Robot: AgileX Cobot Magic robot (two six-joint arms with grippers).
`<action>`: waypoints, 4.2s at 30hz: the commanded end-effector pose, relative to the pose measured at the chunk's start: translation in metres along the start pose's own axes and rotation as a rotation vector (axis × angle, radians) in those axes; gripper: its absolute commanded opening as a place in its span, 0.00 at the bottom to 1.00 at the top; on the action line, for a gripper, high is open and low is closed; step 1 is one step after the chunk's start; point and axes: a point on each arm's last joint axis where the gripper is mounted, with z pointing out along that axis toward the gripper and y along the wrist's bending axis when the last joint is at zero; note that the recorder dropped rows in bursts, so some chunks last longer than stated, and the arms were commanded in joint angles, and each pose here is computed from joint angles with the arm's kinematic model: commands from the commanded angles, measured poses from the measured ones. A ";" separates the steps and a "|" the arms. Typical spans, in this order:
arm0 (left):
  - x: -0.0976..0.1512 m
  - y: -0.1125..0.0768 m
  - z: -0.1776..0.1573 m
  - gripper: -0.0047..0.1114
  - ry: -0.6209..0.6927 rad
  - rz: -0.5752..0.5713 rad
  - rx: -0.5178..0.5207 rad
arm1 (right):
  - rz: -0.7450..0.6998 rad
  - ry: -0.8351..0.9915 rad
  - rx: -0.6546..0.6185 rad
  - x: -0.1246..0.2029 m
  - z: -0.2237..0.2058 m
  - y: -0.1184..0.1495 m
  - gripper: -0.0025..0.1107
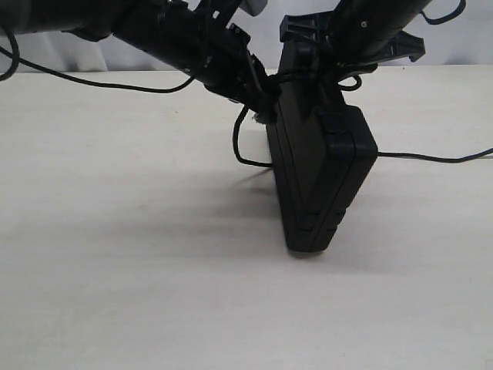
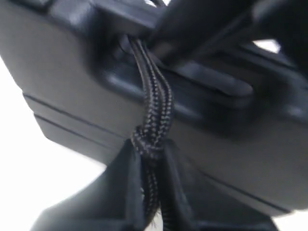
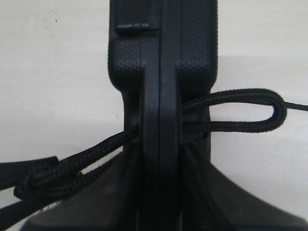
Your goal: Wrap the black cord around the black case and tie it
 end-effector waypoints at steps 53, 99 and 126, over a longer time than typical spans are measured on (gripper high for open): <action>-0.012 -0.014 0.034 0.04 -0.100 0.212 -0.153 | 0.010 -0.005 -0.010 0.000 -0.002 0.001 0.06; -0.007 -0.013 -0.032 0.60 0.207 0.538 -0.113 | 0.053 0.033 -0.047 0.001 0.021 0.004 0.06; 0.025 0.033 0.017 0.26 -0.016 0.282 0.011 | 0.054 0.040 -0.047 0.002 0.021 0.004 0.06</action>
